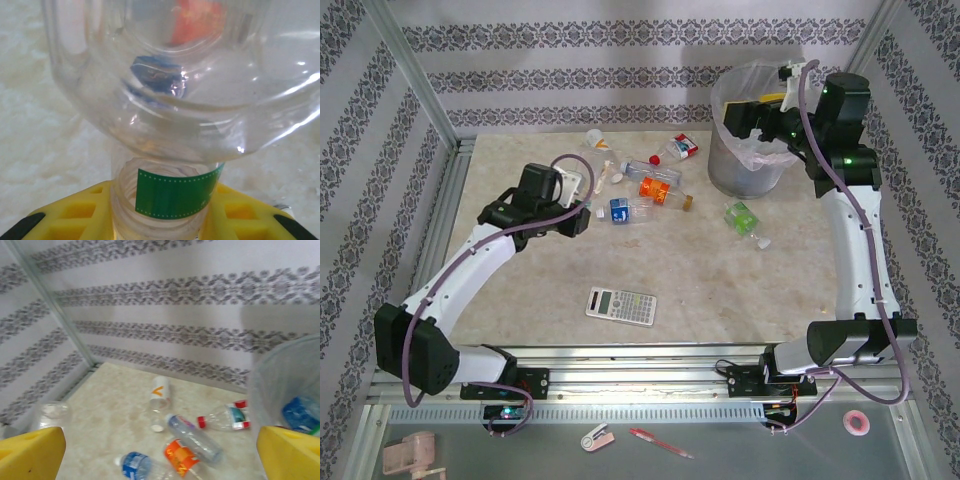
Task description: Throw the plastic bottles in the bin
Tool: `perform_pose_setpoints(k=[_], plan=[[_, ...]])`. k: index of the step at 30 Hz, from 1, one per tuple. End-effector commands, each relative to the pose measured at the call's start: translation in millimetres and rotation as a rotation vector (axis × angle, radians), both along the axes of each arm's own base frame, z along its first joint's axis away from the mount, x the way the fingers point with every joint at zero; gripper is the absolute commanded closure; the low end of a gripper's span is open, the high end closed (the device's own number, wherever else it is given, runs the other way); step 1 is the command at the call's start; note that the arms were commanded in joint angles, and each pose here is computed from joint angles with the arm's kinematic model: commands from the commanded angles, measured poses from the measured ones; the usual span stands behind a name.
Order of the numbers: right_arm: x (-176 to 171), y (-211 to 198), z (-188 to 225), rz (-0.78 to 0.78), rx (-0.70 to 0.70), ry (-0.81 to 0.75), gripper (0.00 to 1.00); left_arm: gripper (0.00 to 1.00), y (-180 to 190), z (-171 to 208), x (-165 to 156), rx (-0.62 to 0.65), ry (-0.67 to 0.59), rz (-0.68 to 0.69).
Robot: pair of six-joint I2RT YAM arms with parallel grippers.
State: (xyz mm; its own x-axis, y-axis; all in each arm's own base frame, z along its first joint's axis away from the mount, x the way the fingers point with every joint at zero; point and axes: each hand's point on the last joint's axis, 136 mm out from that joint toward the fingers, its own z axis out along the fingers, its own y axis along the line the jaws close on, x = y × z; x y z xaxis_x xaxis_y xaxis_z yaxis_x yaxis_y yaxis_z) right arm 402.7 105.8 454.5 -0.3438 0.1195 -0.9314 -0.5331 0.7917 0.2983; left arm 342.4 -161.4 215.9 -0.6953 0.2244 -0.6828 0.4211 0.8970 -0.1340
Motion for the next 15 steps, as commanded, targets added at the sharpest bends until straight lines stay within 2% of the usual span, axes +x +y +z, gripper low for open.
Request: perform_pose_setpoints(k=[1,10,15], plan=[[-14.0,29.5,6.9,0.139,0.062,0.026,0.02,0.79,-32.2,45.9,8.6,-0.05,-0.16,-0.092],[-26.9,66.8,-9.6,0.285,0.112,0.115,0.02,0.82,-90.8,73.1,-1.1,-0.088,-0.231,-0.239],[-34.9,85.2,-13.7,0.359,0.139,0.154,0.02,0.83,-110.1,78.5,-4.1,-0.093,-0.242,-0.286]])
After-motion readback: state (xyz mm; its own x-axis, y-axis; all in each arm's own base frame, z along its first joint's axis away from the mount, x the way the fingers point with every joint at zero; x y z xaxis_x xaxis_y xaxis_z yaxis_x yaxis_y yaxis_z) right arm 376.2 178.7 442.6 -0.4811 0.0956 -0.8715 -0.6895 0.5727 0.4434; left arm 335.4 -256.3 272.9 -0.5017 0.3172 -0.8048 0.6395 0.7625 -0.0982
